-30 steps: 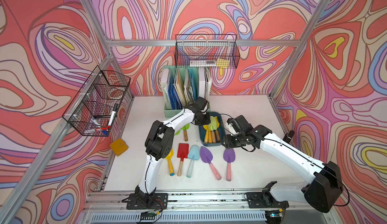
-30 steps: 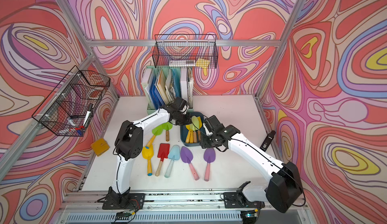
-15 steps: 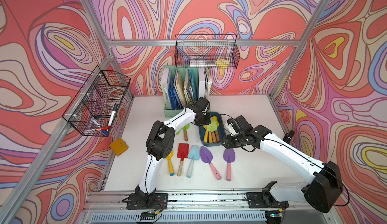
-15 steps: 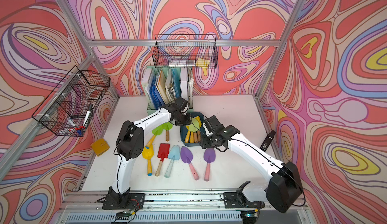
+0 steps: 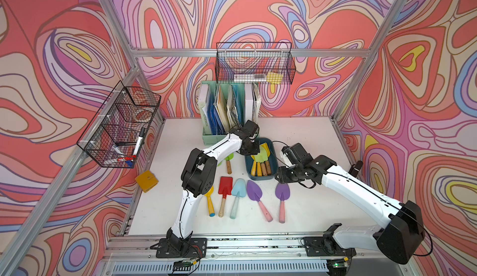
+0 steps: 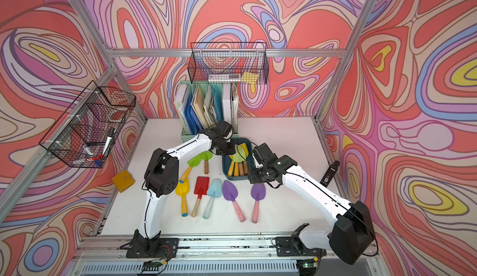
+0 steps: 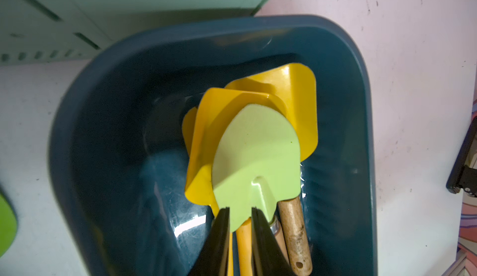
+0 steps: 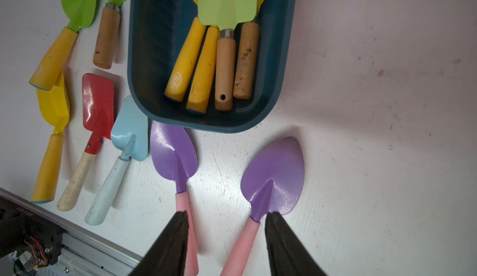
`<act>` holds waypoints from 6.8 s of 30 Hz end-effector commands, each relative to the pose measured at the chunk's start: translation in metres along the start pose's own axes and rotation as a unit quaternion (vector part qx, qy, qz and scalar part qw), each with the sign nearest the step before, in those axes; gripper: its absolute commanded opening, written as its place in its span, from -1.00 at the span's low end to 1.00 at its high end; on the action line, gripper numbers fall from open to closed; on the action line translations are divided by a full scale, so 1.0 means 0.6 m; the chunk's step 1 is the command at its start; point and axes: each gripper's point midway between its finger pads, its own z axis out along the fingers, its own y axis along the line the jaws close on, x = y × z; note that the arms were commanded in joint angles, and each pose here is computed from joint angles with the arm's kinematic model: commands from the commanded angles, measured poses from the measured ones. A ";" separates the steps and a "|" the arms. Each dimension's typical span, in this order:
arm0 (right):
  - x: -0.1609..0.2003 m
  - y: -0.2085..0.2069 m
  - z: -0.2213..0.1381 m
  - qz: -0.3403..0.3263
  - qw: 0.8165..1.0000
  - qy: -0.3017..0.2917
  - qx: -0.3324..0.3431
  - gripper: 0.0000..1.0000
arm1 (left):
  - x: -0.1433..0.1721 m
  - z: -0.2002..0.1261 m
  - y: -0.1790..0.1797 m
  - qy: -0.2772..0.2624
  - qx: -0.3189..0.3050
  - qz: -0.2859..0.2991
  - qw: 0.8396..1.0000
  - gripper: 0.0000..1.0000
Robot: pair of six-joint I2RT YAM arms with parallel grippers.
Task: Put the shovel into the storage box
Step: Place the shovel in the storage box, then pick up the shovel from the center of the board, then place the shovel in the storage box.
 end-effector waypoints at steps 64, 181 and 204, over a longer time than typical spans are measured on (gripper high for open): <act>0.234 -0.011 0.107 0.169 0.966 0.095 0.172 -0.95 | 0.078 -0.246 -0.102 -0.107 0.116 0.059 0.986 0.34; -0.056 0.078 -0.082 -0.045 0.997 -0.067 -0.010 0.06 | 0.026 -0.147 -0.070 -0.103 0.111 0.011 0.988 -1.00; -0.042 0.063 -0.054 -0.032 0.998 -0.047 -0.001 0.06 | -0.021 -0.077 -0.005 -0.079 0.048 0.071 0.993 -1.00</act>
